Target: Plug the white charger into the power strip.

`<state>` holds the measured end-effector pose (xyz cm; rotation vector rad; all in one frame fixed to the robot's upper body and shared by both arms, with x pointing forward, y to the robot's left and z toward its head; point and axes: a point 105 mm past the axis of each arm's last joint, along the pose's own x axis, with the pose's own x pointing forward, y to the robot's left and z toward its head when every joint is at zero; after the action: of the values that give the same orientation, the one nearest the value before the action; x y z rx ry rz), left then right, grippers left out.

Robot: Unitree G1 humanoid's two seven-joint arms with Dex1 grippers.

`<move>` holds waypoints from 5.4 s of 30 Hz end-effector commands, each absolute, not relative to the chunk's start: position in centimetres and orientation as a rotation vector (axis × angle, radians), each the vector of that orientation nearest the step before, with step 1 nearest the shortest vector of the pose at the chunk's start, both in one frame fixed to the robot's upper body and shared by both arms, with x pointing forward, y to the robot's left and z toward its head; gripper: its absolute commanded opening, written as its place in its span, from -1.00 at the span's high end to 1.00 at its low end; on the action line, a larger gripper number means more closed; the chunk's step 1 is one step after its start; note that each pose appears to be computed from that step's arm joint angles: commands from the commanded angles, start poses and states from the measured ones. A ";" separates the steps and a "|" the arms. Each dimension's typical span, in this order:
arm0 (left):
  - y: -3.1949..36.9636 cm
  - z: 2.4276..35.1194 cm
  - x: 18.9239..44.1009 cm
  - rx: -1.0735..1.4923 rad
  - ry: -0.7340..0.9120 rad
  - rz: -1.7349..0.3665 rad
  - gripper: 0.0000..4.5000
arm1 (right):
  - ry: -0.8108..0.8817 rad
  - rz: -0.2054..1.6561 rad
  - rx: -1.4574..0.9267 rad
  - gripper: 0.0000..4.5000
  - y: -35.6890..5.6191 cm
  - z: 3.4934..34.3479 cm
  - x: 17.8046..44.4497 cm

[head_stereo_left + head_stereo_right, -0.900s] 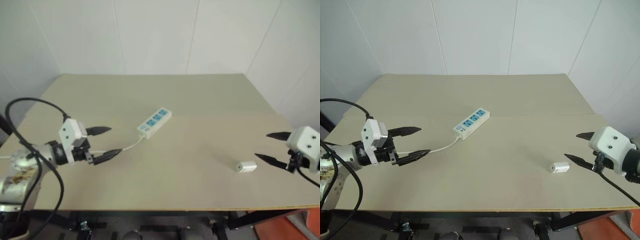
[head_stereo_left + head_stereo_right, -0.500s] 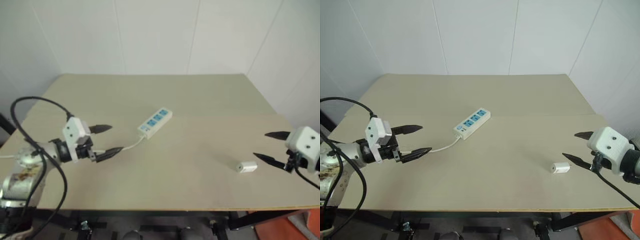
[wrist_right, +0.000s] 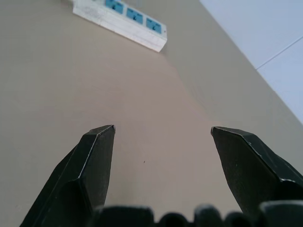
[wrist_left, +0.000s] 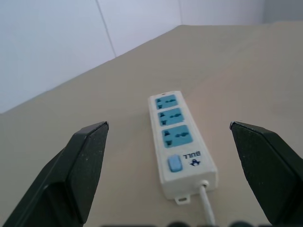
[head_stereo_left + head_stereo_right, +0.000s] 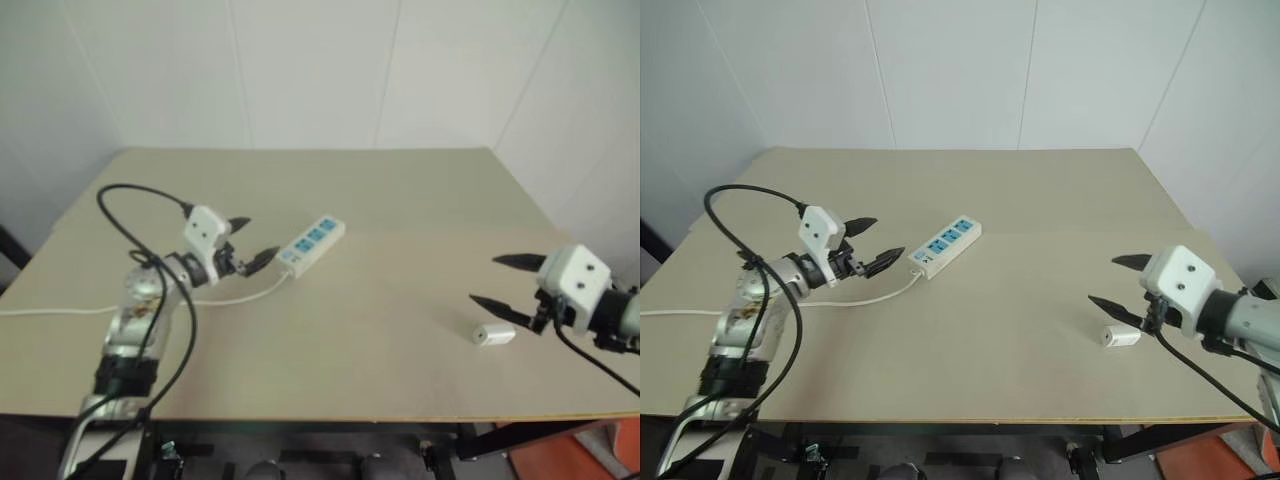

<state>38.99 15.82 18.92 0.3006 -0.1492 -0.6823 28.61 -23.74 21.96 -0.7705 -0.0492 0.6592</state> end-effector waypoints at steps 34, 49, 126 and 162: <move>9.6 10.3 43.9 0.163 0.113 -0.701 -0.82 | -0.120 0.678 -0.756 -0.71 -21.4 22.8 27.8; 7.2 11.2 39.6 0.168 0.073 -1.050 -0.46 | -0.098 0.679 -0.769 -0.71 -21.7 22.5 27.5; 6.3 7.0 31.3 0.368 0.128 -1.483 -0.46 | 0.375 1.120 -1.083 -0.71 -24.2 21.4 27.0; 6.8 6.0 30.2 0.410 0.163 -1.536 -0.46 | 0.829 1.102 -1.336 -0.71 -26.0 13.4 31.6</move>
<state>30.86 6.50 7.49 0.3751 0.0849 -1.4979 31.32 -25.96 12.99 -1.3078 0.8386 1.1118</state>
